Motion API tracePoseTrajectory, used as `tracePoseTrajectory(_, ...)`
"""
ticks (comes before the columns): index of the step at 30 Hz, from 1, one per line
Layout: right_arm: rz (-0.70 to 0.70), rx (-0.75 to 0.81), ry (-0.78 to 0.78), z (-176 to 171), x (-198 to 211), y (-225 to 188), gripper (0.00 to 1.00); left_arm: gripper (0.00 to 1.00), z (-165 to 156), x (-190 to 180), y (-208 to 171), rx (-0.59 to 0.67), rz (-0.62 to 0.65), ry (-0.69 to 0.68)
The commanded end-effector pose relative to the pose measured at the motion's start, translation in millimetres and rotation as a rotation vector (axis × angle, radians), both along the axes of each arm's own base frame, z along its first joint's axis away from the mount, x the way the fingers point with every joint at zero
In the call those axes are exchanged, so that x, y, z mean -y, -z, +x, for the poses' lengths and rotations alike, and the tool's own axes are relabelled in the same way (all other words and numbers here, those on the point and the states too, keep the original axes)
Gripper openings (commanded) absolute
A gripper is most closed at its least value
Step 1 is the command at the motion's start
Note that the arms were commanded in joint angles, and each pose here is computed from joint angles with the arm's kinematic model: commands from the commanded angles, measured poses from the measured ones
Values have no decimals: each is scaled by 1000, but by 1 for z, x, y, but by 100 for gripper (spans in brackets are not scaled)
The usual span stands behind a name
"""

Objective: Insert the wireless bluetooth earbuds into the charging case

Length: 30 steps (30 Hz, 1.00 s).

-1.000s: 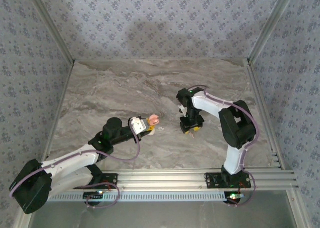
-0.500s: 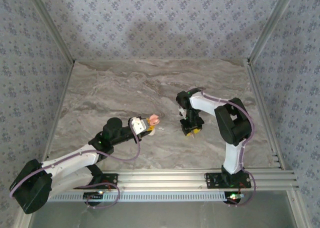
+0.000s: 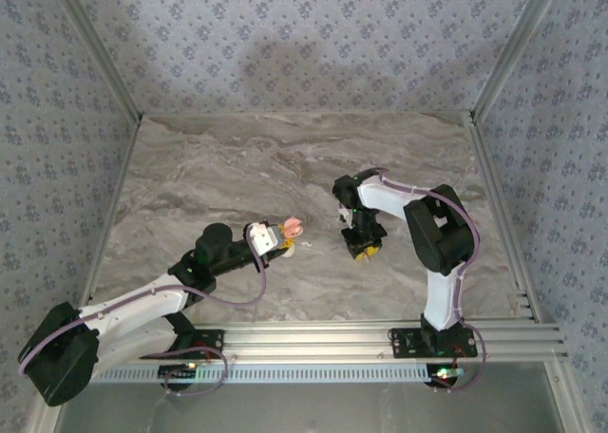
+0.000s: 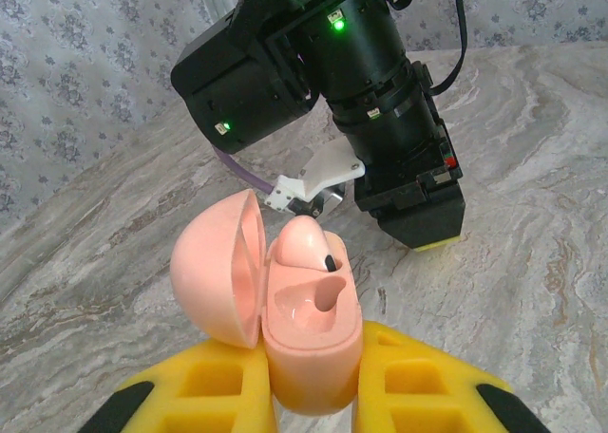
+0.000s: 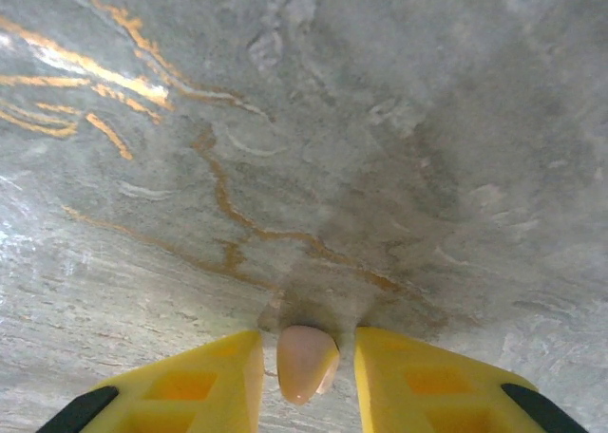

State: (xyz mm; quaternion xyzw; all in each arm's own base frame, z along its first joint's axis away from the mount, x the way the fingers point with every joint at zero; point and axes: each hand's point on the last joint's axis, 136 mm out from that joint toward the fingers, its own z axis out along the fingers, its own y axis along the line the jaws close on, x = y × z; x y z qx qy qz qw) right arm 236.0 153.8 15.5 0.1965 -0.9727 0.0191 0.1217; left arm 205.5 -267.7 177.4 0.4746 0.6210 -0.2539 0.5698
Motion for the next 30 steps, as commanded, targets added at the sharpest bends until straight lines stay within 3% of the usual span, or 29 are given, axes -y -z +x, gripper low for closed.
tracePoseTrajectory(1, -18, 3, -7, 0, 1, 4, 30, 0, 3, 3, -10, 21, -9, -1)
tracePoseTrajectory(14, 40, 116, 29, 5, 1, -7, 25, 0, 7, 8, -7, 8, -12, -4)
tracePoseTrajectory(26, 382, 427, 145, 29, -22, -64, 25, 0, 17, 17, 2, -27, -33, -13)
tracePoseTrajectory(30, 308, 399, 144, 25, -6, -65, 29, 0, 18, 20, 4, -35, -33, -9)
